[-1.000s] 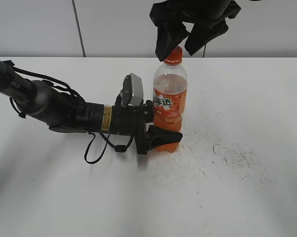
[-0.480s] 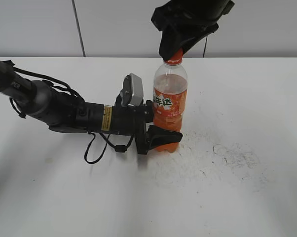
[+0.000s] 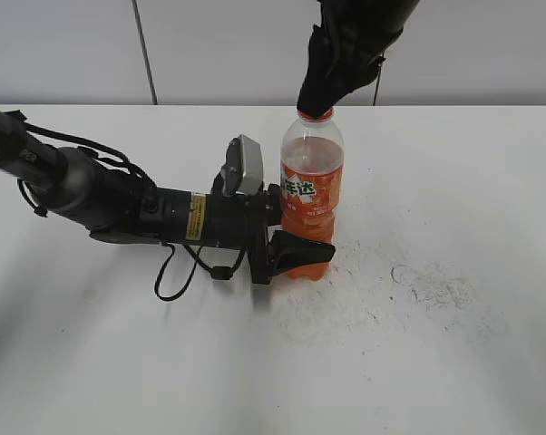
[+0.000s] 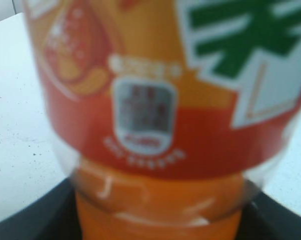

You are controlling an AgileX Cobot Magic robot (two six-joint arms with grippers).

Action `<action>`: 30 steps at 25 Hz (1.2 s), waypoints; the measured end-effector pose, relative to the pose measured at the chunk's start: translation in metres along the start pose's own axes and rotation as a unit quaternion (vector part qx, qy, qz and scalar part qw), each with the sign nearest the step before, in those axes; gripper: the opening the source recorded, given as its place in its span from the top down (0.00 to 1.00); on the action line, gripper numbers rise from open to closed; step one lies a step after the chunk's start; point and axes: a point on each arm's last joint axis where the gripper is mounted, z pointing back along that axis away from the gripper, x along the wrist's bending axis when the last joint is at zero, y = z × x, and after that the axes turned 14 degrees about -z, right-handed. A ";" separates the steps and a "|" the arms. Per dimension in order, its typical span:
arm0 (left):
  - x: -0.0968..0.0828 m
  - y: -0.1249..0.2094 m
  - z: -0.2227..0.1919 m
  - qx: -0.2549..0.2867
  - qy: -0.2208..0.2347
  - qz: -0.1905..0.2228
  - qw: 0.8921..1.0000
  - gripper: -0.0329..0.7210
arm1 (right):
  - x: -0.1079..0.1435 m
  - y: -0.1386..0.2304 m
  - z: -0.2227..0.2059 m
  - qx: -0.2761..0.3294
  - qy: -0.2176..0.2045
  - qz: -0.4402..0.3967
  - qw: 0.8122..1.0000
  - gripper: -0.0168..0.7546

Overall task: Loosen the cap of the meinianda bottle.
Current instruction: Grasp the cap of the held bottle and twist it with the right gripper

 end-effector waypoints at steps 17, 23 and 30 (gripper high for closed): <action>0.000 0.000 0.000 0.000 0.000 0.000 1.000 0.27 | 0.000 -0.001 0.000 -0.003 -0.002 -0.344 0.939 0.24; 0.000 0.000 0.000 0.000 0.000 0.000 1.000 0.27 | 0.000 -0.001 0.000 -0.003 -0.003 -0.369 0.929 0.55; 0.000 0.000 0.000 0.000 0.000 0.000 1.000 0.27 | 0.000 -0.001 0.000 -0.002 -0.002 -0.312 0.950 0.64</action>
